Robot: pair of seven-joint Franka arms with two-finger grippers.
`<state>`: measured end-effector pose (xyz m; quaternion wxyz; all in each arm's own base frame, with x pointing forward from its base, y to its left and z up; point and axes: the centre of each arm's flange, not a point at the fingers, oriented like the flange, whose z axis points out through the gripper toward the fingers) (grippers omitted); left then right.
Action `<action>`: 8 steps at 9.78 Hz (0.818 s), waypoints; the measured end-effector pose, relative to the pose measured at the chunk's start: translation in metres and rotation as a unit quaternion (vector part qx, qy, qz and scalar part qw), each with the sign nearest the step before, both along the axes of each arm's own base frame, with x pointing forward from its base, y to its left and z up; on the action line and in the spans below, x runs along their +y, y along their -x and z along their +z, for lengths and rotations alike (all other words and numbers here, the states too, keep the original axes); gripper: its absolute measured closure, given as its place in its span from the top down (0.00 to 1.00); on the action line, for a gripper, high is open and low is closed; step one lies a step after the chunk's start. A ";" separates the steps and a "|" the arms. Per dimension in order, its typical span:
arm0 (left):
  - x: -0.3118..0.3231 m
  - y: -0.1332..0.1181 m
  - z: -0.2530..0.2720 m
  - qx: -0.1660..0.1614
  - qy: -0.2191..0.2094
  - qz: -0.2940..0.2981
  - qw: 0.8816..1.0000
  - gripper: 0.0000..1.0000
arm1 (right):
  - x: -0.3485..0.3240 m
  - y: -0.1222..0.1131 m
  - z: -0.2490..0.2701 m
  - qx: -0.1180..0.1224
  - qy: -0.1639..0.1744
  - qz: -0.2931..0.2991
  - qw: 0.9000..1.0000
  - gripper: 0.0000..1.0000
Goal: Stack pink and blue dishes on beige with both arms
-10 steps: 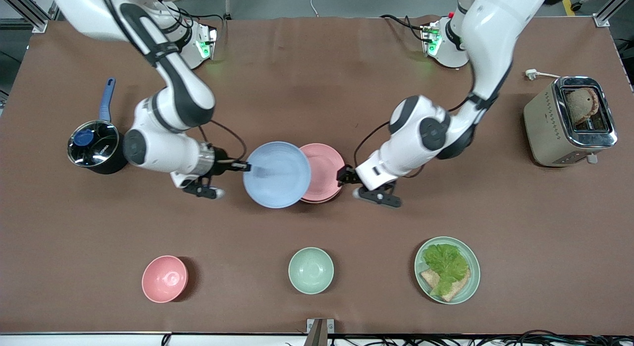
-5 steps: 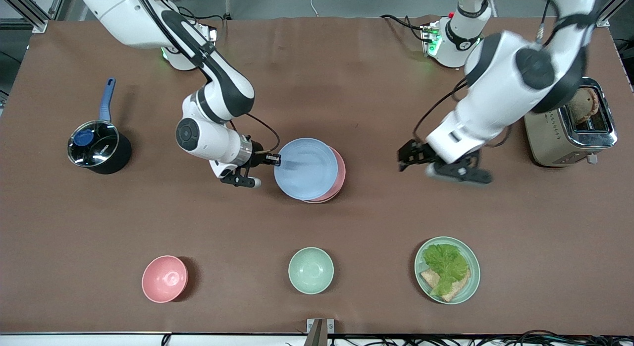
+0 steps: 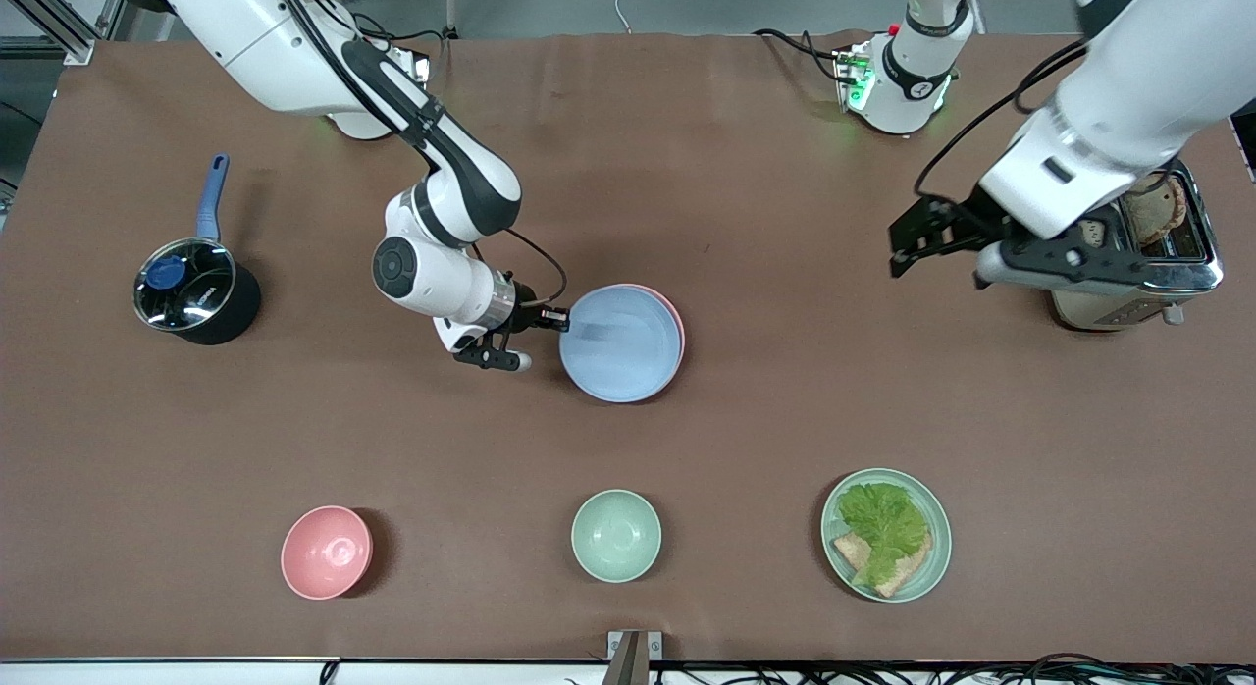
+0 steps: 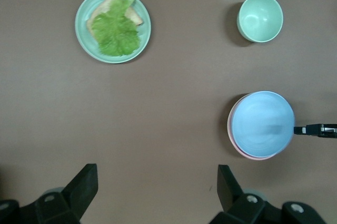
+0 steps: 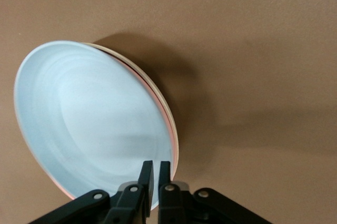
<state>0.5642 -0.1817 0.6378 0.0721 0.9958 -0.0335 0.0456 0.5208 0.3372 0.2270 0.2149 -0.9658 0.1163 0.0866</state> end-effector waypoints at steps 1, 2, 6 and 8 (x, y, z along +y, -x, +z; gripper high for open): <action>0.016 0.006 0.017 -0.003 -0.007 0.008 1.000 1.00 | -0.001 -0.001 0.000 -0.001 0.000 -0.001 1.000 0.31; 0.027 0.015 0.031 -0.006 -0.012 0.007 1.000 1.00 | -0.001 -0.003 0.004 -0.004 -0.001 -0.001 1.000 0.46; 0.060 0.056 0.060 -0.007 -0.027 0.005 1.000 1.00 | -0.072 -0.035 0.125 -0.046 0.109 0.068 0.991 1.00; 0.079 0.057 0.055 0.002 -0.030 0.003 1.000 1.00 | -0.153 -0.052 0.215 -0.070 0.196 0.041 0.977 1.00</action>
